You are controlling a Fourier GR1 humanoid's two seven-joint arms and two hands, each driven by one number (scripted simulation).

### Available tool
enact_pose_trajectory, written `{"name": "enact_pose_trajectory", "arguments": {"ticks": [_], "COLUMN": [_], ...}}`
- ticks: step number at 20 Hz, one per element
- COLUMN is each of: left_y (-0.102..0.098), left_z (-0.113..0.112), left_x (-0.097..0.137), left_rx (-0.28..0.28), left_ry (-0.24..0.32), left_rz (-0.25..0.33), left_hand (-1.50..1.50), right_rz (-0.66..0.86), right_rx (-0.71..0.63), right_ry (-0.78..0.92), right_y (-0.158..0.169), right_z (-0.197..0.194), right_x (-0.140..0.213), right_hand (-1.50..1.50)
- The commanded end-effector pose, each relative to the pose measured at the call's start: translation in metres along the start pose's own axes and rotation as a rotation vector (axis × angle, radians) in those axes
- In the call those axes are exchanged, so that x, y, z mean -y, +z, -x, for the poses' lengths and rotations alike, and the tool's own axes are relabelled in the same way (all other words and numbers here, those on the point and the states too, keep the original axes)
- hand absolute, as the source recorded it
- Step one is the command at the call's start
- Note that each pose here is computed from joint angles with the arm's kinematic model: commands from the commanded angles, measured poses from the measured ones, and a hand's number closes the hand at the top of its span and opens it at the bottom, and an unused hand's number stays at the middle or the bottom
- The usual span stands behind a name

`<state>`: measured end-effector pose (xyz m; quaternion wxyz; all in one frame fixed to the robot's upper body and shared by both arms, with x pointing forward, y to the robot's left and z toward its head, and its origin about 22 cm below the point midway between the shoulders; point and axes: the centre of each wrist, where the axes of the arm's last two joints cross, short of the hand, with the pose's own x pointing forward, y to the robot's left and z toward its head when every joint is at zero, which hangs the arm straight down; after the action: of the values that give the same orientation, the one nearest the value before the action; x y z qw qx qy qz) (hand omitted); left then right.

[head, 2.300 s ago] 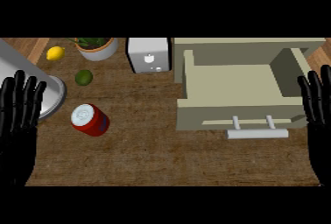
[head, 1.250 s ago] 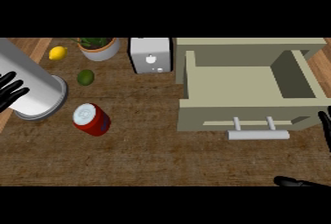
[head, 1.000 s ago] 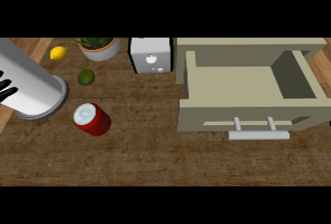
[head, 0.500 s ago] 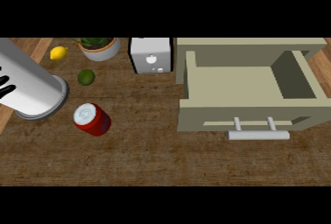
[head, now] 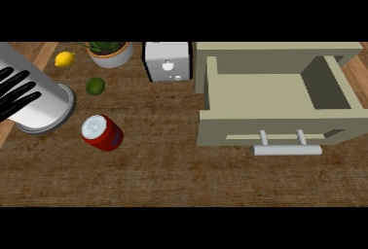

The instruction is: Pick up the can, place it into the drawer and close the drawer

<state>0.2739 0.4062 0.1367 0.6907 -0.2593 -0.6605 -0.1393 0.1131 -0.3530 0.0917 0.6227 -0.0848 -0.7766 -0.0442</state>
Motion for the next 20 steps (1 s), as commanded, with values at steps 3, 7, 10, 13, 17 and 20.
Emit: {"name": "enact_pose_trajectory", "arguments": {"ticks": [3, 7, 10, 13, 17, 20], "left_y": [-0.02, -0.031, -0.043, -0.063, -0.033, -0.055], "left_z": [0.029, 0.04, 0.056, 0.067, 0.111, 0.097], "left_x": [0.012, 0.012, 0.005, 0.019, 0.007, 0.002], "left_rx": [-0.023, -0.05, -0.059, -0.048, -0.083, -0.084], "left_ry": [0.029, 0.009, 0.015, -0.008, -0.029, -0.029], "left_rz": [-0.005, -0.022, -0.025, -0.038, -0.043, -0.084], "left_hand": [-1.5, -1.5, -1.5, -1.5, -1.5, -1.5], "right_rz": [-0.003, 0.009, -0.018, -0.006, -0.007, -0.015], "right_rx": [0.003, 0.01, -0.012, -0.016, 0.003, -0.003], "right_ry": [0.004, -0.003, -0.001, -0.001, -0.002, -0.002], "right_y": [0.013, 0.012, 0.015, 0.032, 0.016, 0.024], "right_z": [0.006, -0.001, -0.006, 0.005, -0.004, -0.017], "right_x": [0.002, 0.005, 0.001, 0.023, 0.029, 0.017], "right_hand": [-1.5, -1.5, -1.5, -1.5, -1.5, -1.5]}}
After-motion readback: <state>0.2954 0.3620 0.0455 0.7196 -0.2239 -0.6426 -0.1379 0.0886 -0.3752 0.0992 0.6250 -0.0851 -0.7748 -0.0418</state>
